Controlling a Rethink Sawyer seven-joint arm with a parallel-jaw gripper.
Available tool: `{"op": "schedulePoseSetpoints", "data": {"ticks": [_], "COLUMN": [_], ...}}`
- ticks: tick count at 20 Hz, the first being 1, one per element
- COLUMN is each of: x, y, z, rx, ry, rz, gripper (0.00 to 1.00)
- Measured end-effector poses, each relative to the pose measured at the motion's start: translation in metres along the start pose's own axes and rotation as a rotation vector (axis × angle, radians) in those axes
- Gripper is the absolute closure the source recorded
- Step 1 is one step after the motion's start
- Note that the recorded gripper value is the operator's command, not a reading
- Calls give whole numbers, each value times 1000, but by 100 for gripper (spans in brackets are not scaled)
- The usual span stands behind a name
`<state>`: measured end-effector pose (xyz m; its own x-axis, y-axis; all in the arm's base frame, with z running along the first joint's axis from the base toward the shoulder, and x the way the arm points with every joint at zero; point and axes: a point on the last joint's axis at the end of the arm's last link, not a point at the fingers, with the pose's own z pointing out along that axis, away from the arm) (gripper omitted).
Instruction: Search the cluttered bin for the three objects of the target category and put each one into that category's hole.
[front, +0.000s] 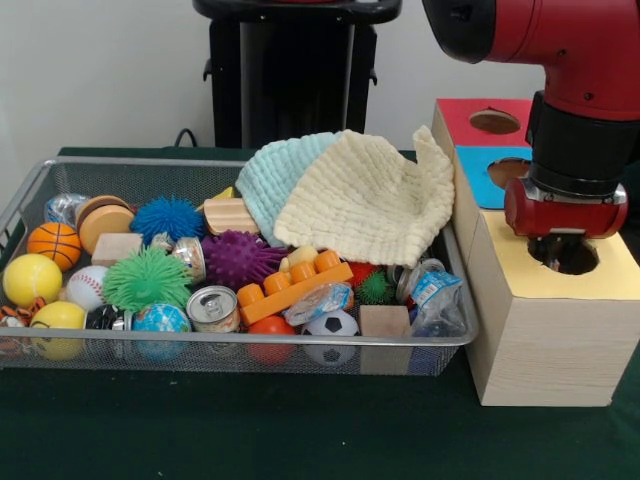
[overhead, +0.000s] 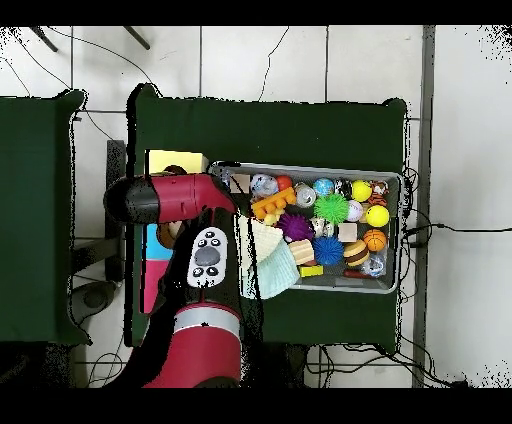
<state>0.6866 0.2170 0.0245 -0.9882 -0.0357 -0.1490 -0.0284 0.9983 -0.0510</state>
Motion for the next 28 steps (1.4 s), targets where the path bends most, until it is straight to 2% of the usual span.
{"op": "schedulePoseSetpoints", "data": {"ticks": [5,6,8,11,21,28], "x": [-2,-2,-12,-13,-10,-10], "y": [-1,-1,-1,-1,-1,-3], "z": [0,0,-3,-4,-8,-21], "rx": [2,1,0,10,17,13], "ry": [-7,-11,-51,-69,-70,-75], "rz": [3,4,9,4,0,6], "gripper": [100,0,0,0,0,0]}}
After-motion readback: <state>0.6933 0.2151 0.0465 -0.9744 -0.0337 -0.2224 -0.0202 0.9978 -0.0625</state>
